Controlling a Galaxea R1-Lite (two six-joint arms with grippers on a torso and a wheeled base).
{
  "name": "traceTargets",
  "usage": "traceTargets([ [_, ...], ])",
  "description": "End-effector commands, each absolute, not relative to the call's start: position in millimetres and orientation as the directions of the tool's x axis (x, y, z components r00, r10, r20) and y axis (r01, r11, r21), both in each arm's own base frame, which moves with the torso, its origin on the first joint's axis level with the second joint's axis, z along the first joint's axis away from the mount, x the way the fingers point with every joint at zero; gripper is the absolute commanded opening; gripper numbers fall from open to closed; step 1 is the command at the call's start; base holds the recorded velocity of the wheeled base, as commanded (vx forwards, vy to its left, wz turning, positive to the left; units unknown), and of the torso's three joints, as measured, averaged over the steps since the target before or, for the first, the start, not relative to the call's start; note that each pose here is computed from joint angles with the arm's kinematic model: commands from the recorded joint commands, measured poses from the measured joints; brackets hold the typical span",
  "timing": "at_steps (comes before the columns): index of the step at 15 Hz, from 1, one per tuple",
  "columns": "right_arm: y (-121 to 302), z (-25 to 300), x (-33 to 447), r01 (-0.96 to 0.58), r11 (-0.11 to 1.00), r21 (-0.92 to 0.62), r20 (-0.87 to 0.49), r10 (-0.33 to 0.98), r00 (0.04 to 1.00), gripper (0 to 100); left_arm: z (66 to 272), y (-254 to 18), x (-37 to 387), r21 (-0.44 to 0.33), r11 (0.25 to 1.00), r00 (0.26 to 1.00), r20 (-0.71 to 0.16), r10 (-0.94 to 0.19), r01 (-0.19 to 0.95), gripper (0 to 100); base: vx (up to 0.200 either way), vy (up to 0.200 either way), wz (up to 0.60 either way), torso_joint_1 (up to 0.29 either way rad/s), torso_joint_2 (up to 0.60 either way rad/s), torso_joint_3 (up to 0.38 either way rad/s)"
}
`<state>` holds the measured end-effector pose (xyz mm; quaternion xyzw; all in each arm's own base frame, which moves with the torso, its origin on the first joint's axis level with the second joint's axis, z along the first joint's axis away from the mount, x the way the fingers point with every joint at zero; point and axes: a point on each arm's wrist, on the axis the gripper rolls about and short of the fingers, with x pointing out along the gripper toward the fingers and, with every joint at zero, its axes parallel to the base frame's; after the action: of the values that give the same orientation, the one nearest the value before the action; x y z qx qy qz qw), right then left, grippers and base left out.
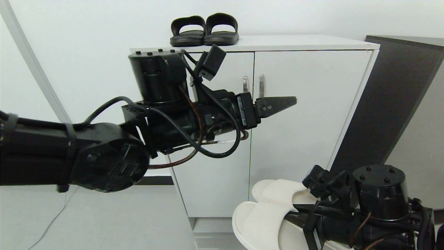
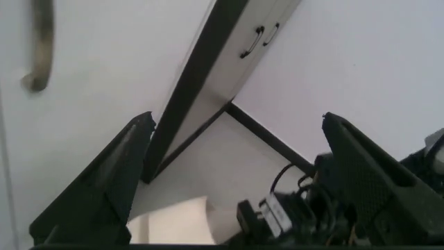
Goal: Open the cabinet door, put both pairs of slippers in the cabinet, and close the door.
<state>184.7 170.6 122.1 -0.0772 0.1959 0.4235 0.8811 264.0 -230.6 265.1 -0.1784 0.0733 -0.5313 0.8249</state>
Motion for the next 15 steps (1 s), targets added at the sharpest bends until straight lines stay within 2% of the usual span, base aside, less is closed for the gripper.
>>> traceTargets([
  [1,172,119,186,-0.776,0.629,0.032,-0.422,0.713,0.56,0,258,-249,286,-0.381,0.378,0.43,0.058,-0.901,0.844,100,0.0,0.0,0.0,0.0,0.0,0.0],
  [4,171,118,186,-0.776,0.629,0.032,-0.425,0.712,0.559,0,261,-255,297,-0.379,0.447,0.502,0.055,-0.863,0.81,100,0.0,0.0,0.0,0.0,0.0,0.0],
  [10,173,115,187,-0.776,0.63,0.034,-0.436,0.708,0.555,0,269,-243,321,-0.369,0.525,0.591,0.089,-0.802,0.767,100,0.0,0.0,0.0,0.0,0.0,0.0],
  [15,172,113,187,-0.776,0.63,0.035,-0.441,0.706,0.553,0,263,-244,339,-0.376,0.547,0.611,0.069,-0.789,0.748,100,0.0,0.0,0.0,0.0,0.0,0.0],
])
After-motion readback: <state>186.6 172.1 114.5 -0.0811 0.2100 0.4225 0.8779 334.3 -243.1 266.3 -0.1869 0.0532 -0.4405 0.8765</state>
